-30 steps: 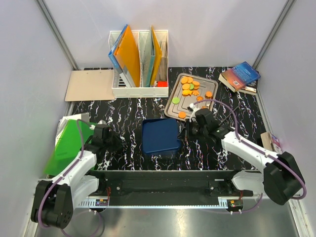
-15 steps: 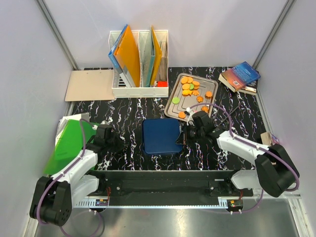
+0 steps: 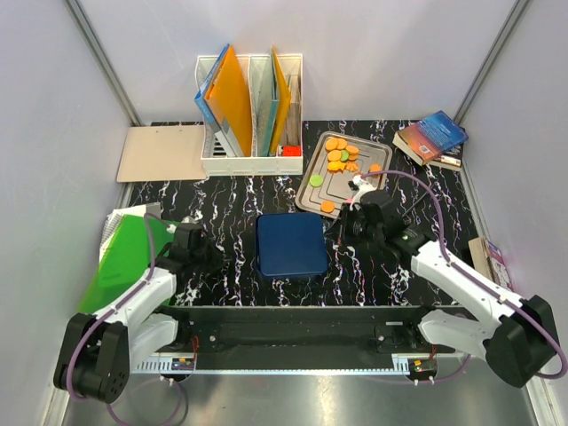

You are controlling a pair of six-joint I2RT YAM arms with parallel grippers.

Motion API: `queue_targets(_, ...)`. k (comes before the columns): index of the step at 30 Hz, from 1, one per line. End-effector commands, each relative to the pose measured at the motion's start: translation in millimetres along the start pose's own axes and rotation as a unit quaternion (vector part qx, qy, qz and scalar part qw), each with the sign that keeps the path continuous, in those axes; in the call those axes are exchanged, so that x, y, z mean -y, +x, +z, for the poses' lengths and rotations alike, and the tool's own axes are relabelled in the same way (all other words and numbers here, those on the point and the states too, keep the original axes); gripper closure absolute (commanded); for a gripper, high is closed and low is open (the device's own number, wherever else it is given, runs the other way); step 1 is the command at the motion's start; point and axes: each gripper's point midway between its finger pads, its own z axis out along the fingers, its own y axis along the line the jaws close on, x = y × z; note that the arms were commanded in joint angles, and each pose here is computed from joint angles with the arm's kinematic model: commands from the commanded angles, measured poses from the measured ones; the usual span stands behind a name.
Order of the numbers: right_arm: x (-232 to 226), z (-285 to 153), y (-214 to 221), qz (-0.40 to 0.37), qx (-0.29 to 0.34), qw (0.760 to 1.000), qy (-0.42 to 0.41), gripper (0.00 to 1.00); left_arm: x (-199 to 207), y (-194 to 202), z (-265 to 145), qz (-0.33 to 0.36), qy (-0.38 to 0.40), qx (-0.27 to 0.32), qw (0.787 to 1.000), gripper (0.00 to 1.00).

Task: Pack the cookies

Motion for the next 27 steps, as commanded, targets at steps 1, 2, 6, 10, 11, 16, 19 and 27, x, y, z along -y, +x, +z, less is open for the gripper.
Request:
queue_targets(1,50.4,6.3,13.8,0.014,-0.030,0.990,0.137,1.00,24.8,-11.8,0.4,-0.001,0.035,0.015,0.999,0.94)
queue_targets(2,64.2,13.3,22.0,0.017,-0.045,0.985,0.165,1.00,25.2,-11.5,1.4,-0.001,0.034,0.014,0.999,0.94)
queue_targets(6,86.4,29.7,42.2,0.024,-0.085,0.974,0.207,1.00,32.8,-10.6,4.3,0.002,0.038,0.011,0.999,0.94)
queue_targets(10,90.4,43.5,46.5,0.028,-0.101,0.972,0.212,1.00,36.5,-8.1,8.5,0.002,0.038,0.007,0.999,0.94)
queue_targets(11,92.2,47.0,48.8,0.028,-0.107,0.971,0.214,1.00,38.6,-8.2,8.9,0.003,0.041,0.008,0.999,0.94)
queue_targets(16,85.7,61.2,46.7,0.031,-0.114,0.973,0.196,1.00,48.3,2.7,15.4,0.012,0.046,-0.007,0.999,0.95)
queue_targets(19,77.5,65.3,45.4,0.034,-0.118,0.977,0.177,1.00,57.1,8.4,17.4,0.020,0.051,-0.013,0.998,0.95)
queue_targets(27,60.6,70.7,39.5,0.040,-0.110,0.984,0.134,1.00,69.1,17.4,21.1,0.032,0.059,-0.024,0.997,0.96)
